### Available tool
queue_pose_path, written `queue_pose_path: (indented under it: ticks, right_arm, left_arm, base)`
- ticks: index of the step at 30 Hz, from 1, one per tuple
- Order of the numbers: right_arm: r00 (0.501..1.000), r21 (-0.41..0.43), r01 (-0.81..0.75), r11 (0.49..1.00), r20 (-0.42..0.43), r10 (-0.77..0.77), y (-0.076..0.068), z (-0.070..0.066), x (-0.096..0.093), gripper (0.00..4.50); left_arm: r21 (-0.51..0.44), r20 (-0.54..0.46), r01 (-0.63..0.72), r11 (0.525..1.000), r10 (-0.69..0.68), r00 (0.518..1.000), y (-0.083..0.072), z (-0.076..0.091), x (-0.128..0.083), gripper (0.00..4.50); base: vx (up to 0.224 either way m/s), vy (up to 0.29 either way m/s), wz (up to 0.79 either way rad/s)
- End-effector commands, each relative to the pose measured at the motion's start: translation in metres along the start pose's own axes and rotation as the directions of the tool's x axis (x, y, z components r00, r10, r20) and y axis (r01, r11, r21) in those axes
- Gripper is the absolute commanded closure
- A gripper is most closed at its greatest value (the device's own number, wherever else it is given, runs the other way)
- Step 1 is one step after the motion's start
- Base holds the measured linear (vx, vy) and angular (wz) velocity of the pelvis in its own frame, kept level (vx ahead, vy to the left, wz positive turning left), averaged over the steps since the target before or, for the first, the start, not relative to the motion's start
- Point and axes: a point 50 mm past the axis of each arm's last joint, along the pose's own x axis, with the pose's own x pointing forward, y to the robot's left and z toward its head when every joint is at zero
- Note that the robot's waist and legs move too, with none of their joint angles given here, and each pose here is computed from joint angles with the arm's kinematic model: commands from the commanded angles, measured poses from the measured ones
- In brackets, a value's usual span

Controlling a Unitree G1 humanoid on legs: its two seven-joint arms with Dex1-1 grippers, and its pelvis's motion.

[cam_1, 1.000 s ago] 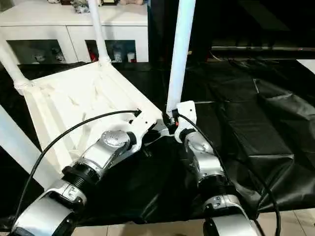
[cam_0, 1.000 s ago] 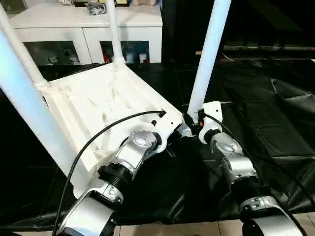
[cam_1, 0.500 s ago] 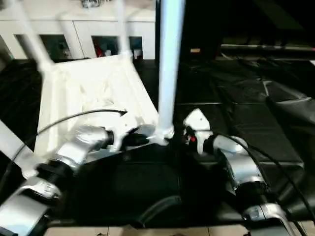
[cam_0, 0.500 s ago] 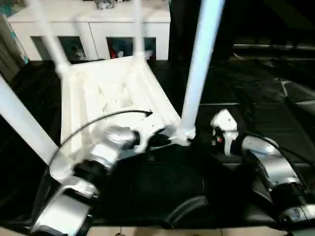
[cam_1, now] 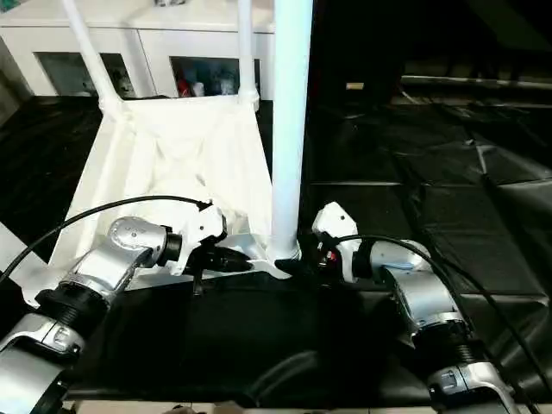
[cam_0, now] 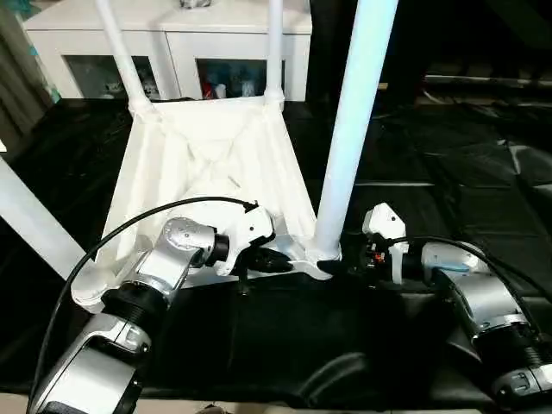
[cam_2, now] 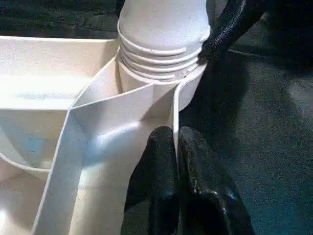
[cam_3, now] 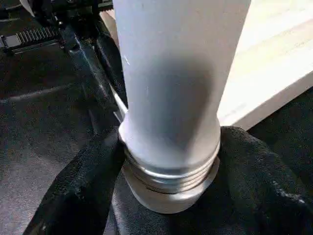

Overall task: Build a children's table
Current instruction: Rotate leg to tighten

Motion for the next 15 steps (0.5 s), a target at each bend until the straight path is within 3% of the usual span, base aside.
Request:
queue_pose_path:
  ticks: [1,15]
  right_arm:
    - [0.999,-0.024,-0.022,0.999,0.026,0.023,0.0008,0.0066,0.0062,1.55]
    - [0.998,-0.008,-0.049,0.999,0.044,0.049,0.0049,0.0024,0.0123,1.76]
  left_arm:
    - [0.021,0.027,0.062,0.998,-0.063,0.998,-0.0076,0.0051,0.0095,4.5]
    - [0.026,0.001,0.073,0.997,-0.073,0.997,-0.0089,0.002,0.0101,4.5]
  base:
    - [0.0,0.0,0.0]
    - [0.0,0.0,0.0]
